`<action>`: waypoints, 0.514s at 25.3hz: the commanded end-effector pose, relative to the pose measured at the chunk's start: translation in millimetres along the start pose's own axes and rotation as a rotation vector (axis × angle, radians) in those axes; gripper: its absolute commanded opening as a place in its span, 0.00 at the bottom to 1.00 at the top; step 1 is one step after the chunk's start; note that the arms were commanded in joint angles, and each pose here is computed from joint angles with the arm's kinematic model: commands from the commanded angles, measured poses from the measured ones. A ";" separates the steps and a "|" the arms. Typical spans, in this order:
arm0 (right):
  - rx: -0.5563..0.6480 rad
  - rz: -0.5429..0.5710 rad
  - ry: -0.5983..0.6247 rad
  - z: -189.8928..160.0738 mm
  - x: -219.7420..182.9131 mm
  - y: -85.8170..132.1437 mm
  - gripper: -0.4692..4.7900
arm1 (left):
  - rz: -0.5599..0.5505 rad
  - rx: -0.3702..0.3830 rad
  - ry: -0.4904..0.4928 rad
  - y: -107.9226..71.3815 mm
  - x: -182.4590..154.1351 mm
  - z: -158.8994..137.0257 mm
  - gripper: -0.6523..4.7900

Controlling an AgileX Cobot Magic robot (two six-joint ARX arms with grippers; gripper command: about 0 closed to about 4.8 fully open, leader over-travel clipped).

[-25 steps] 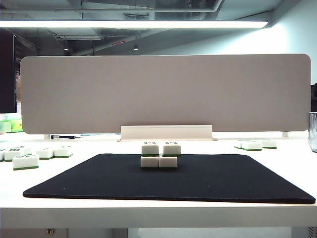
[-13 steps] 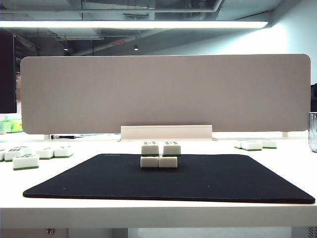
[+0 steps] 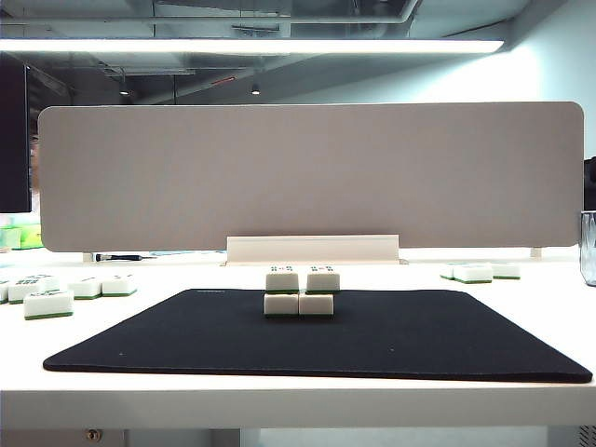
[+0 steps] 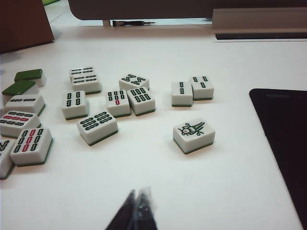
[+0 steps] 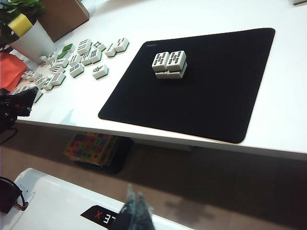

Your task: Arrange four mahjong tiles into a neat stack, creating two layers of paired tiles.

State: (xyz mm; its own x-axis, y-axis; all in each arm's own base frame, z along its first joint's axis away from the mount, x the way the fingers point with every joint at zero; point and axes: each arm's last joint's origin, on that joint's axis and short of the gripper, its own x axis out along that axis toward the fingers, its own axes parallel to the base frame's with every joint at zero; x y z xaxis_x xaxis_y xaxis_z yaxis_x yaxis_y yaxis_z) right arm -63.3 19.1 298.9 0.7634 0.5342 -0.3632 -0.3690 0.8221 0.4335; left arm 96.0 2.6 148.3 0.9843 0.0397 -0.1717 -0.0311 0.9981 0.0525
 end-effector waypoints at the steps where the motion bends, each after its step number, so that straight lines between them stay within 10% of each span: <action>1: -0.015 0.007 -0.019 -1.2 -2.1 1.3 0.09 | -0.004 0.002 0.017 -0.2 -0.1 -1.5 0.11; 13: -0.014 0.007 -0.020 -1.2 -2.1 1.3 0.09 | -0.004 -0.001 0.009 -0.2 -0.1 -0.8 0.11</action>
State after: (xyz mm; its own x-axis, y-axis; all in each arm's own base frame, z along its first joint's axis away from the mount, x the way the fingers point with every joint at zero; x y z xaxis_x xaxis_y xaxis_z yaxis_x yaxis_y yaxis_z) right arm -63.3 19.1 298.9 0.7633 0.5345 -0.3629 -0.3695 0.8219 0.4335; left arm 96.0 2.6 148.4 0.9846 0.0393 -0.1702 -0.0306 0.9981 0.0536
